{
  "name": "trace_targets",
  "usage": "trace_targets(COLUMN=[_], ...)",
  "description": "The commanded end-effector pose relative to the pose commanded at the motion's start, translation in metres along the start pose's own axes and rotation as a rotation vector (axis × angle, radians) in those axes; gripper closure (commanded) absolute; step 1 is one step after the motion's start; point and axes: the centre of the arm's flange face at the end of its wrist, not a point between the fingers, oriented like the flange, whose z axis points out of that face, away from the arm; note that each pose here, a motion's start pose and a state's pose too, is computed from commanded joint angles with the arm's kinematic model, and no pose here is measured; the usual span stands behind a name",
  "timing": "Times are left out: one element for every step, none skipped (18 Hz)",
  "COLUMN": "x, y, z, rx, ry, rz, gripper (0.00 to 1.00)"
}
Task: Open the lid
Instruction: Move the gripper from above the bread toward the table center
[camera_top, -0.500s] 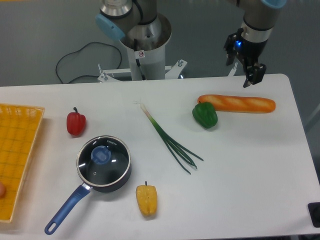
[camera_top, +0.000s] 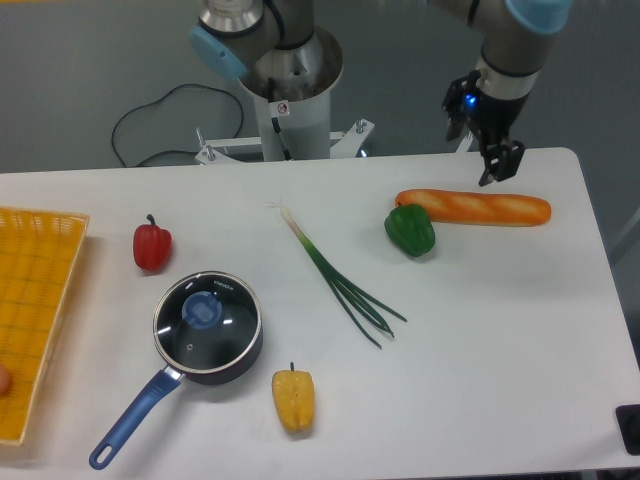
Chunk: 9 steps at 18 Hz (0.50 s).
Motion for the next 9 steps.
trace_targets(x=[0.0, 0.001, 0.001, 0.002, 0.002, 0.003, 0.006, 0.009, 0.011], y=[0.001, 0.001, 0.001, 0.0, 0.0, -0.002, -0.003, -0.005, -0.004], z=[0.005, 0.008, 0.009, 0.01, 0.011, 0.014, 0.021, 0.027, 0.032], rx=[0.003, 0.005, 0.007, 0.011, 0.01, 0.01, 0.017, 0.022, 0.024], ry=[0.01, 0.016, 0.017, 0.019, 0.021, 0.029, 0.041, 0.052, 0.063], rz=[-0.002, -0.002, -0.002, -0.003, -0.001, 0.001, 0.001, 0.0, 0.0], gripper=[0.0, 0.0, 0.0, 0.0, 0.0, 0.0, 0.0, 0.0, 0.0])
